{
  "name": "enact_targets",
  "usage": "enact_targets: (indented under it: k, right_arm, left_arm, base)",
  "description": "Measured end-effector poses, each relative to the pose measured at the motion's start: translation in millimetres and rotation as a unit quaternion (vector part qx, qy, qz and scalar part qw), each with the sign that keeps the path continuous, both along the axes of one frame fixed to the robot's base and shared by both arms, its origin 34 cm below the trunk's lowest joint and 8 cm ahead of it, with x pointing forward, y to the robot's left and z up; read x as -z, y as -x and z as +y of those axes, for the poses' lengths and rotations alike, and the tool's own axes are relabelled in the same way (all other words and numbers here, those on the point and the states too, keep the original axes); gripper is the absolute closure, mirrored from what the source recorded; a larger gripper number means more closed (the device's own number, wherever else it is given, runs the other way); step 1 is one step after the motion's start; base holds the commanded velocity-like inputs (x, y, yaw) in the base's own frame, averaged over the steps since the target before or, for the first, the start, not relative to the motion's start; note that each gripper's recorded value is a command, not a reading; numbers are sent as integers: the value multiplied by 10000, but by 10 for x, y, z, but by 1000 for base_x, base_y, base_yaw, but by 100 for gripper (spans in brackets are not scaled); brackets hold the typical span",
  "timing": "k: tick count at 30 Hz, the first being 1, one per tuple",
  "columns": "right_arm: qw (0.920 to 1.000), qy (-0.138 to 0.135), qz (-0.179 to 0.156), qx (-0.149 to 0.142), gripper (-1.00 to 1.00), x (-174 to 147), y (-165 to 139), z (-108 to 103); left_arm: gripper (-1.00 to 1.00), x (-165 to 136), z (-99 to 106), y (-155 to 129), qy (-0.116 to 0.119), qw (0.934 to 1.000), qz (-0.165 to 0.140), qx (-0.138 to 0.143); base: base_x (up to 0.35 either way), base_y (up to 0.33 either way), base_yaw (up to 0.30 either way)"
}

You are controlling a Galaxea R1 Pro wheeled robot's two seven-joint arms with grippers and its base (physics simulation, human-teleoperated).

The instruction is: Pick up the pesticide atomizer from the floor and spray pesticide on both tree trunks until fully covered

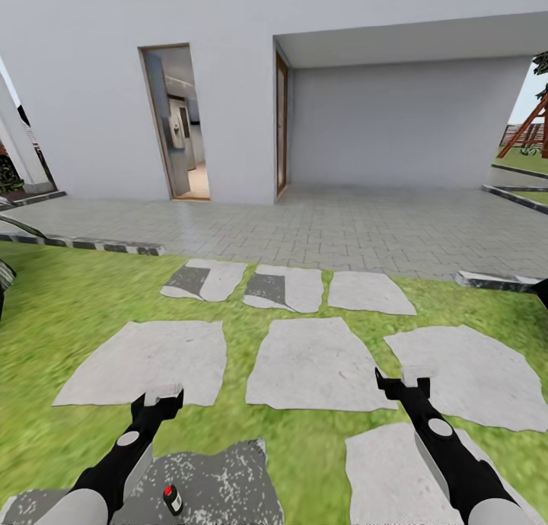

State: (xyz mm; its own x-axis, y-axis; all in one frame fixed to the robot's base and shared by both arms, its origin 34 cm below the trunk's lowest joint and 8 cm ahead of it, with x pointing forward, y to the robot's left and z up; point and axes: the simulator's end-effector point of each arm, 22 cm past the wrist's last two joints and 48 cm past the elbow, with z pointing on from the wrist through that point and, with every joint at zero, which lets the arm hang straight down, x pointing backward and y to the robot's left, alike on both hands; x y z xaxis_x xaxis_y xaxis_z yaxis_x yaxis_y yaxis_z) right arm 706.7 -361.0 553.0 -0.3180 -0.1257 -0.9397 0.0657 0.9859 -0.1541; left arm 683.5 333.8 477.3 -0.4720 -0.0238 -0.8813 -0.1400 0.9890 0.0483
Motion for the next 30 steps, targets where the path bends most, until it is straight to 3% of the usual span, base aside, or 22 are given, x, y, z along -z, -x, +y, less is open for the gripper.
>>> enact_targets:
  k: [12,20,30]
  right_arm:
    - [10000,-38,-20,41,-100,257,50,-6]
    - [9988,-193,-34,439,-100,461,131,-297]
    - [9988,-193,43,449,-100,775,200,-304]
  left_arm:
    - [-100,326,-13,91,10,10000,78,4]
    - [-100,584,-14,158,8,9999,161,7]
    - [-100,888,-5,232,-3,9997,230,9]
  base:
    - [0,0,0]
    - [0,0,0]
    - [0,0,0]
